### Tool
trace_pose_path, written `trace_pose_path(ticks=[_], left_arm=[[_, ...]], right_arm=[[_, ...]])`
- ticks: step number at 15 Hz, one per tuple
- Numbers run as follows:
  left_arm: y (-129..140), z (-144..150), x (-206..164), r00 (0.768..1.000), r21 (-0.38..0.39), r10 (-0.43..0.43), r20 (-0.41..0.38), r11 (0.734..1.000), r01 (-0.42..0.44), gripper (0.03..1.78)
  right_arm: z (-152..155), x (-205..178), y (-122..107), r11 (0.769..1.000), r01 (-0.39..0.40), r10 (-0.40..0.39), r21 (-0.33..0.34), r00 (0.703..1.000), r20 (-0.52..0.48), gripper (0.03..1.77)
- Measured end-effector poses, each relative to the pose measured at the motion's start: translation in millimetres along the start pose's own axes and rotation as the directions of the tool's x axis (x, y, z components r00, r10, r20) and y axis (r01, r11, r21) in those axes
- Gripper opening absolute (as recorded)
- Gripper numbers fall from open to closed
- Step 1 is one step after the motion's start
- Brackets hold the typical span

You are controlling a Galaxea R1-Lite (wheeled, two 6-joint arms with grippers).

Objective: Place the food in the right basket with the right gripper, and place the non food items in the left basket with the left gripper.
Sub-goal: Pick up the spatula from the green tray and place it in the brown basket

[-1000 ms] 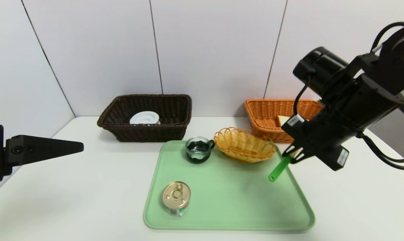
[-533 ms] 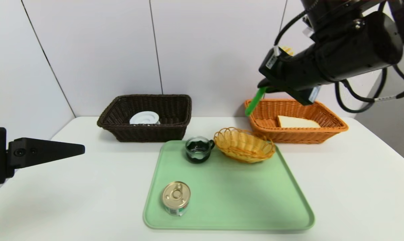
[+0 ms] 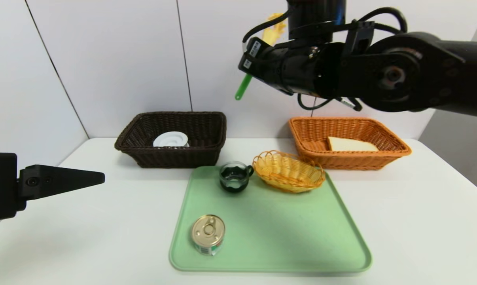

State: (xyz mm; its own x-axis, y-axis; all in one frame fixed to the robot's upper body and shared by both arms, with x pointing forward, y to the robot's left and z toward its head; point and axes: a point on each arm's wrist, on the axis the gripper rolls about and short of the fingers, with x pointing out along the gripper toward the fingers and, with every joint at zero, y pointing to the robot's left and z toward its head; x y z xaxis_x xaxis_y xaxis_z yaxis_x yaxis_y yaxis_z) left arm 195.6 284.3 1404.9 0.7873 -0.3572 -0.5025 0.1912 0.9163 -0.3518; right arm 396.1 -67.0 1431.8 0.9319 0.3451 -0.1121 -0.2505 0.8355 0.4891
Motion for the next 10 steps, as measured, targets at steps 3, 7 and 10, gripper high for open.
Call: trace_pose_path(ticks=[3, 7, 10], left_arm=[[1.1, -1.8, -0.8, 1.0, 0.004, 0.003, 0.0, 1.0, -0.003, 1.69], [2.7, -1.7, -5.1, 1.0, 0.003, 0.008, 0.017, 1.0, -0.008, 1.69], [4.4, -5.0, -7.9, 1.0, 0.003, 0.009, 0.018, 1.0, -0.009, 1.69]], right_arm=[[-17.9, 26.4, 9.9, 0.991, -0.099, 0.107, -0.085, 0.989, 0.098, 0.15], [-56.4, 62.1, 8.1, 0.978, -0.176, 0.188, -0.113, 0.975, 0.115, 0.15], [-89.0, 83.5, 0.2, 0.977, -0.171, 0.182, -0.127, 0.98, 0.082, 0.15]])
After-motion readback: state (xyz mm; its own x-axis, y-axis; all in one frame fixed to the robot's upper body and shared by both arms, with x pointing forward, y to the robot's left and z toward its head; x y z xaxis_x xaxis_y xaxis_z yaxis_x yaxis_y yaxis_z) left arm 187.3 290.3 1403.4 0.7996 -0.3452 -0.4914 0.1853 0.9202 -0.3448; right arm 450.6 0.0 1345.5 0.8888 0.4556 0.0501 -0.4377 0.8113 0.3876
